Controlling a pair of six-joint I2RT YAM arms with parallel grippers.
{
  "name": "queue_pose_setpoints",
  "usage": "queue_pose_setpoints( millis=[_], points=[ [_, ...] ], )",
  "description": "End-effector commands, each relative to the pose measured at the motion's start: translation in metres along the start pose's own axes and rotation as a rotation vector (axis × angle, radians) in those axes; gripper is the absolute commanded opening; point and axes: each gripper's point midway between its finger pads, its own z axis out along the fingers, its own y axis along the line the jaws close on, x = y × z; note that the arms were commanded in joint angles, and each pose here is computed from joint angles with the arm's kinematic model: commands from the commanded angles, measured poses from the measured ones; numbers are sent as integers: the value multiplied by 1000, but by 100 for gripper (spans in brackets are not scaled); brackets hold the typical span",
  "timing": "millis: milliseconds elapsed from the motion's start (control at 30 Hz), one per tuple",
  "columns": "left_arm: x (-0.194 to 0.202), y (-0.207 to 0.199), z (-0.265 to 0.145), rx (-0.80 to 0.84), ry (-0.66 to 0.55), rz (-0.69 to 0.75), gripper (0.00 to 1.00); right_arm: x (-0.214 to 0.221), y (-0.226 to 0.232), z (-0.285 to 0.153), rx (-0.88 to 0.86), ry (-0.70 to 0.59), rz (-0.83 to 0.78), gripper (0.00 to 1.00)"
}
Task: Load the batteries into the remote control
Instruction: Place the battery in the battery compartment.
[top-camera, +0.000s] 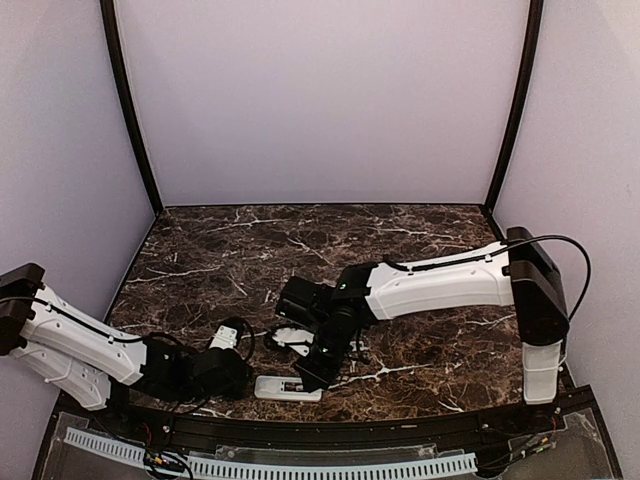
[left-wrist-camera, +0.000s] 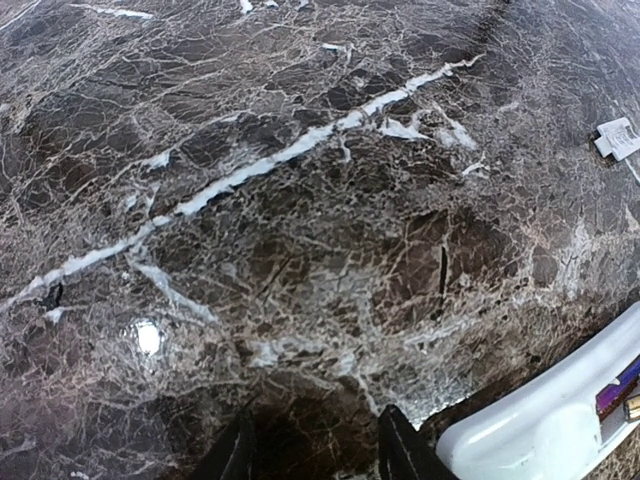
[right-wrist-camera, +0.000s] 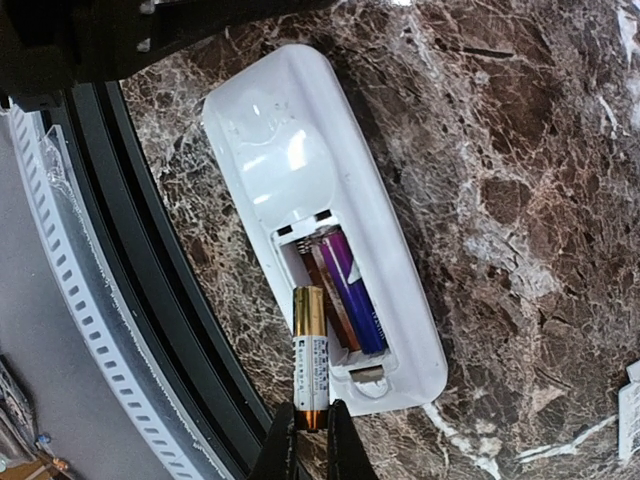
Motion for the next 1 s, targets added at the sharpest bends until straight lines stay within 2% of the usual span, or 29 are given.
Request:
queue_pose_setpoints(
  millis=[0,967],
  points=[
    [37,18,-2,0,136,28,40,4,-5,7,2,27,21,0],
    [34,20,-8,41,108,5,39,-13,-1,21,-32,20,39,0]
  ],
)
